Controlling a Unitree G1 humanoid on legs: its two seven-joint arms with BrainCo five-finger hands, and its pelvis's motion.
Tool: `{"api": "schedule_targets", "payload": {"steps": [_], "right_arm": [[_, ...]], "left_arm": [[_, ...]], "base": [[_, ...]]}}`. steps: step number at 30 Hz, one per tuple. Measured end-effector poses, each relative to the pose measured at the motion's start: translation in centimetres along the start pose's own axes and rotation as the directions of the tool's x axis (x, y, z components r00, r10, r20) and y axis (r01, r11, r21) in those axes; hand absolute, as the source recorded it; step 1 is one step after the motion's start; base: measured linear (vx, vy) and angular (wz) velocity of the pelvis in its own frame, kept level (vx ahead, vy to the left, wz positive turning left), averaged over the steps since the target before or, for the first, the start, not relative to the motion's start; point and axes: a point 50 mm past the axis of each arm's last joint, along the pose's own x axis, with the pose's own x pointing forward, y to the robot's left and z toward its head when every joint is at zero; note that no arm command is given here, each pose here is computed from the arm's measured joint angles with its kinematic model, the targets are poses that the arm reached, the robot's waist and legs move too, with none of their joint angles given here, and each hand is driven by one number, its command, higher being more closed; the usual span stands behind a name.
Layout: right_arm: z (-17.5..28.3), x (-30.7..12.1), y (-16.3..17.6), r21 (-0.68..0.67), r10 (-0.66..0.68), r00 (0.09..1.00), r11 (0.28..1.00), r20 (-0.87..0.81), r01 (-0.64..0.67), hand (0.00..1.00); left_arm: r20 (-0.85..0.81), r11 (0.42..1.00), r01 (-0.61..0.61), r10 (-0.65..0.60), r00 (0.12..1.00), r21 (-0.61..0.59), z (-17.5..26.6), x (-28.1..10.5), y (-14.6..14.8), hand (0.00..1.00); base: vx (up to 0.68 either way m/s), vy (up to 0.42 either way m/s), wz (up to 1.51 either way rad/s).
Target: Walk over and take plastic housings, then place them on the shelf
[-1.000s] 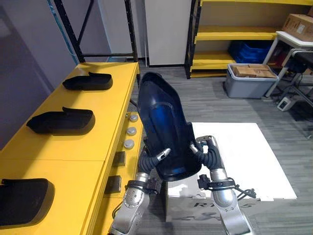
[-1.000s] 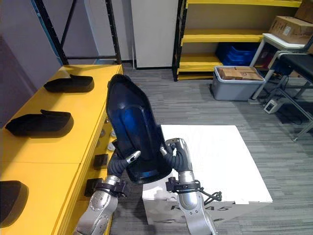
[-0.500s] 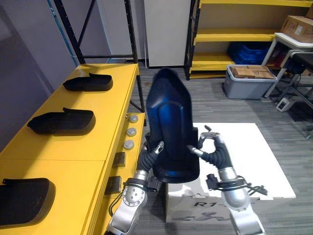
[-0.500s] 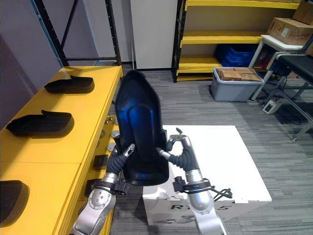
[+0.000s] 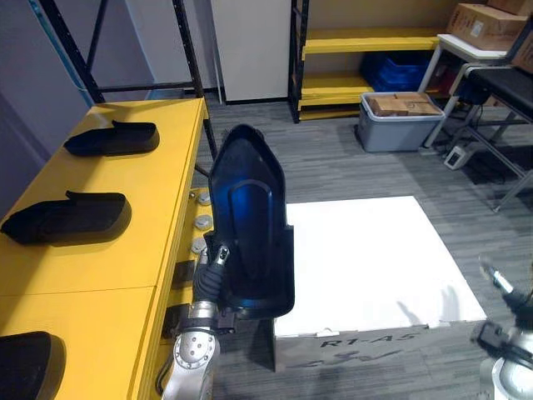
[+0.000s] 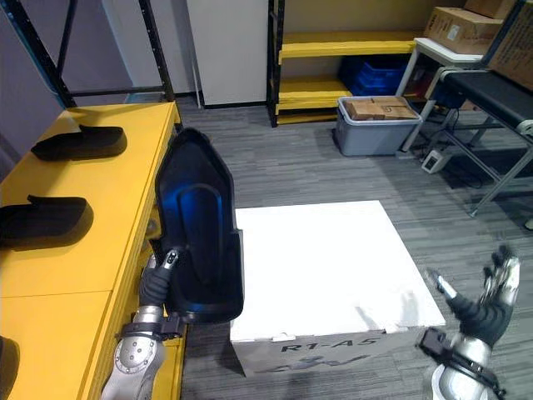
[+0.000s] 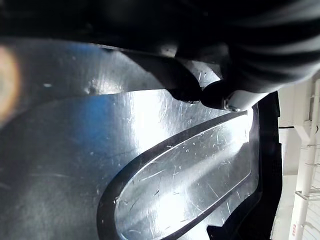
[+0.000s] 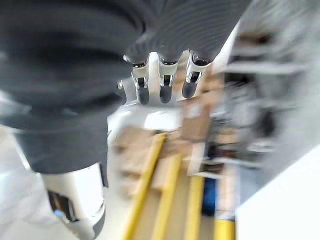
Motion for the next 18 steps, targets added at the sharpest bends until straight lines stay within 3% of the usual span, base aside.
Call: {"api": "schedule_targets", "payload": {"steps": [5,8,13,18], "right_arm": [[-6.7,-4.3,0.1,0.006,0.042,0.936,0.999,-0.351,-0.042,0.00],[-10.8,-7.9,0.9,0.042,0.088,0.820,0.996,-0.565,-0.078,0.00],[-13.6,-11.7,3.5,0.129,0.242,0.658,0.968,-0.713,-0.215,0.00],[-15.3,-13.4,4.8,0.155,0.302,0.551,0.942,-0.778,-0.298,0.00]], "left_arm": [[-0.002,1.000,-0.001,0.001,1.000,-0.024,0.2,-0.8,-0.1,1.00],[0.015,0.999,0.005,-0.004,1.000,-0.036,0.6,-0.8,-0.2,1.00],[0.015,0.999,0.008,-0.007,1.000,-0.046,0.6,-0.9,-0.4,1.00],[0.005,0.998,0.019,-0.019,1.000,-0.062,0.4,-0.9,-0.9,1.00]], "base": [[-0.01,0.022,-0.20],[-0.01,0.030,-0.07],[0.00,0.016,-0.06],[0.02,0.018,0.03]]}}
